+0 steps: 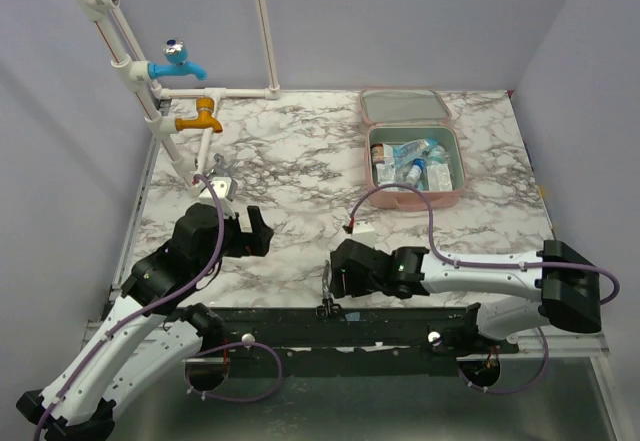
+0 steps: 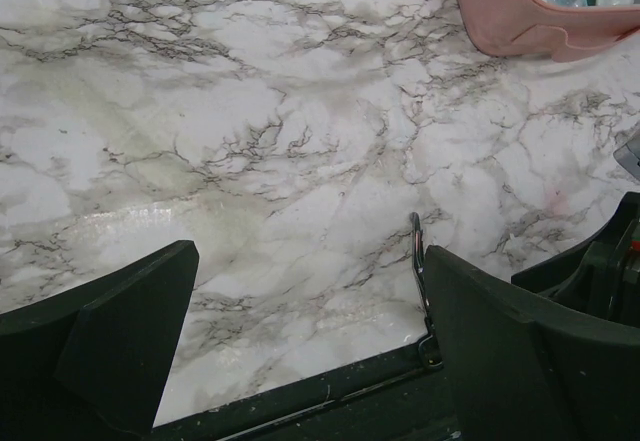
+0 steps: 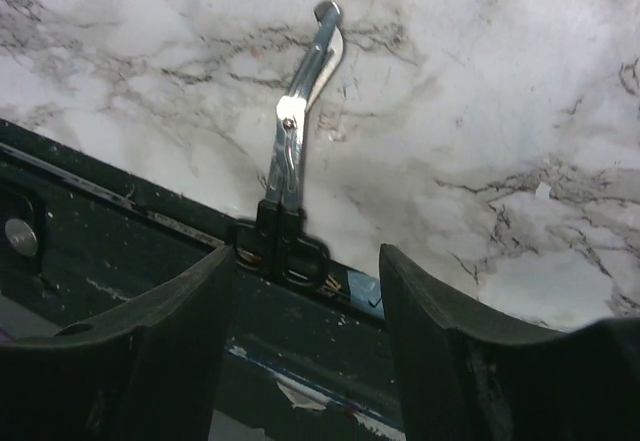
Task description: Organize the medicine kit
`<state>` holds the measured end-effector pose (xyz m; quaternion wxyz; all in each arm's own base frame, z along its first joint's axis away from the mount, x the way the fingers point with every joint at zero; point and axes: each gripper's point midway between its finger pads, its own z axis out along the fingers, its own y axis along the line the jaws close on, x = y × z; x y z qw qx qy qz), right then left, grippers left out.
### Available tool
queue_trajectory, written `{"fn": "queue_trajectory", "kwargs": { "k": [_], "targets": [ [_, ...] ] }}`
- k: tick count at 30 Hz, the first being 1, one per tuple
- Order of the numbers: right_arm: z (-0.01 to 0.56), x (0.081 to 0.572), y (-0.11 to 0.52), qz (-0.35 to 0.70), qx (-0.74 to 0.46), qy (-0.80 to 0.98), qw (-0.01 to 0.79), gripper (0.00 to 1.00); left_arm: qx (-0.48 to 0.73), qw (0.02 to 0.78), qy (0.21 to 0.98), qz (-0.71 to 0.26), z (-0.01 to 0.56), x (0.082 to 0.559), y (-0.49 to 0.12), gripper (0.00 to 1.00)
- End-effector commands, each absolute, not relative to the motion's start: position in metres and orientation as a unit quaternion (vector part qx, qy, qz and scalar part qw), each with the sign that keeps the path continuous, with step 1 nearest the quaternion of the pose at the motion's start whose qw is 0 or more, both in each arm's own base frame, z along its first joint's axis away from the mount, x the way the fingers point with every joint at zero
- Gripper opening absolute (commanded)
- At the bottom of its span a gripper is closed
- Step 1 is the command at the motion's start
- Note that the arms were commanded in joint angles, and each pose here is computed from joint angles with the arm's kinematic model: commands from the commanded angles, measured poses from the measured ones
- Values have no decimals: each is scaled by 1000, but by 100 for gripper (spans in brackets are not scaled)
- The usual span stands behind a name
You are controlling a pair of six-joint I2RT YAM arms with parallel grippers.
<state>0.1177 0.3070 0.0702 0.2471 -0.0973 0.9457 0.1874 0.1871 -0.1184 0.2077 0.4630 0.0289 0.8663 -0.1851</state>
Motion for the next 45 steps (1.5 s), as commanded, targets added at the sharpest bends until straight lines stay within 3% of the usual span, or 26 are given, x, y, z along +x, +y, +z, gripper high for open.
{"fn": "queue_trajectory", "kwargs": {
  "k": [1, 13, 30, 45],
  "targets": [
    [54, 90, 293, 209, -71, 957, 190, 63, 39, 460, 866, -193, 205, 183, -120, 98],
    [50, 70, 302, 298, -26, 942, 149, 66, 39, 460, 863, -207, 206, 180, -122, 99],
    [22, 63, 300, 288, 32, 951, 111, 66, 40, 461, 860, -215, 206, 176, -123, 98],
    [13, 76, 304, 298, 61, 942, 140, 59, 31, 481, 845, -232, 210, 168, -119, 98]
  ]
}}
